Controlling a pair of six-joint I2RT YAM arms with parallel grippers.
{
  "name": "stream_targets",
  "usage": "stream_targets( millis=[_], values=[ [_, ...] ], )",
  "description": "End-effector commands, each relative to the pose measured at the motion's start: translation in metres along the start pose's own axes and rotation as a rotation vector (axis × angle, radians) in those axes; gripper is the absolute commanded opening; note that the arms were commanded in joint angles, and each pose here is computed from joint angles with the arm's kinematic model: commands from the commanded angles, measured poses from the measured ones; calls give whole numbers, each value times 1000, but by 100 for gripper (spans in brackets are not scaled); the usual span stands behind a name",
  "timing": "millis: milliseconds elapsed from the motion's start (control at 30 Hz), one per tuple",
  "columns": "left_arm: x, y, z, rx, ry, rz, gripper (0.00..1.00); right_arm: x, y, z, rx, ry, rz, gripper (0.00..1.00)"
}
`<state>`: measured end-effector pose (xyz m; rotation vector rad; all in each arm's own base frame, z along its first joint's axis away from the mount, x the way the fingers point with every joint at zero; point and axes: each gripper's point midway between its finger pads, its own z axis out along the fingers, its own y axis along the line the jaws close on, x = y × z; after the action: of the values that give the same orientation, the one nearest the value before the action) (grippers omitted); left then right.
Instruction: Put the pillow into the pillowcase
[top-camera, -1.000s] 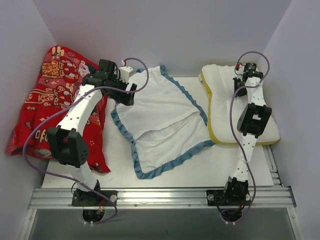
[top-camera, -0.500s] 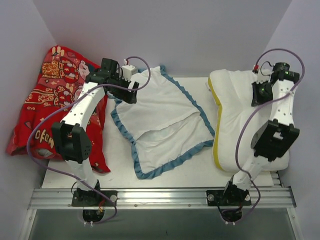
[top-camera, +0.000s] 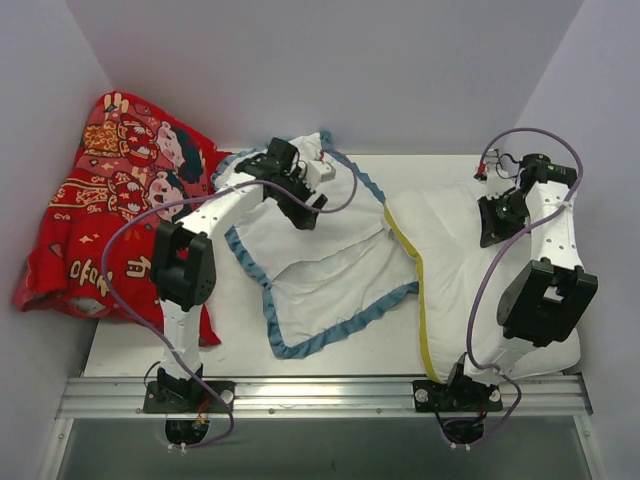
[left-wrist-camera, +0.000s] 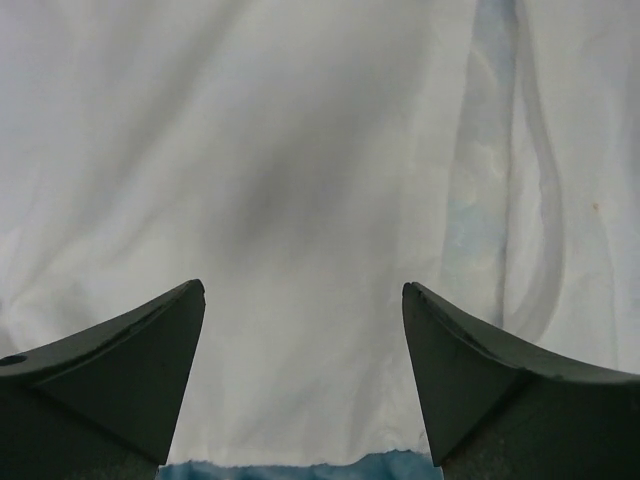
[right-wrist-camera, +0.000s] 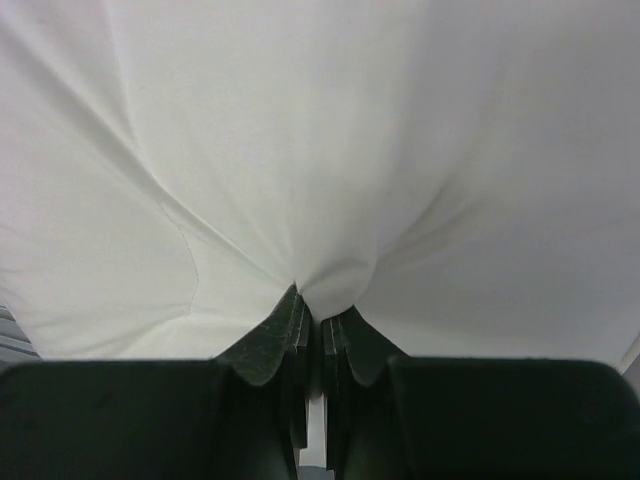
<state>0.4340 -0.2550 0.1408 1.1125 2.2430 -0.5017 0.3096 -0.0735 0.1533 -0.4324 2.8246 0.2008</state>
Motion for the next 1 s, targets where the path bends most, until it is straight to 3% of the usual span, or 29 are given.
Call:
stream_targets(
  millis=[0, 233, 400, 433, 500, 533, 567, 700, 767, 900, 967],
  values=[
    [14, -37, 29, 100, 46, 170, 88, 22, 14, -38, 31, 7, 18, 0],
    [26, -73, 94, 157, 129, 131, 80, 41, 8, -36, 84, 80, 37, 0],
    [26, -51, 146, 73, 156, -24, 77, 48, 1, -42, 132, 114, 25, 0],
    [5, -38, 146, 40, 104, -76, 77, 49, 0, -42, 135, 120, 22, 0],
    [10, -18, 166, -2, 110, -145, 76, 51, 2, -44, 126, 133, 23, 0],
    [11, -4, 167, -23, 106, -209, 76, 51, 3, -43, 120, 141, 17, 0],
    [-13, 11, 161, -54, 40, -225, 76, 51, 6, -43, 114, 150, 11, 0],
    [-11, 82, 168, -208, -27, -390, 76, 48, 21, -40, 97, 174, -56, 0],
    [-9, 110, 159, -281, -50, -401, 76, 44, 36, -36, 75, 189, -116, 0],
    [-25, 148, 131, -356, -136, -427, 83, 47, 65, -17, 11, 244, -216, 0],
    [-48, 140, 117, -264, -205, -407, 89, 47, 73, -2, -8, 263, -237, 0]
  ],
)
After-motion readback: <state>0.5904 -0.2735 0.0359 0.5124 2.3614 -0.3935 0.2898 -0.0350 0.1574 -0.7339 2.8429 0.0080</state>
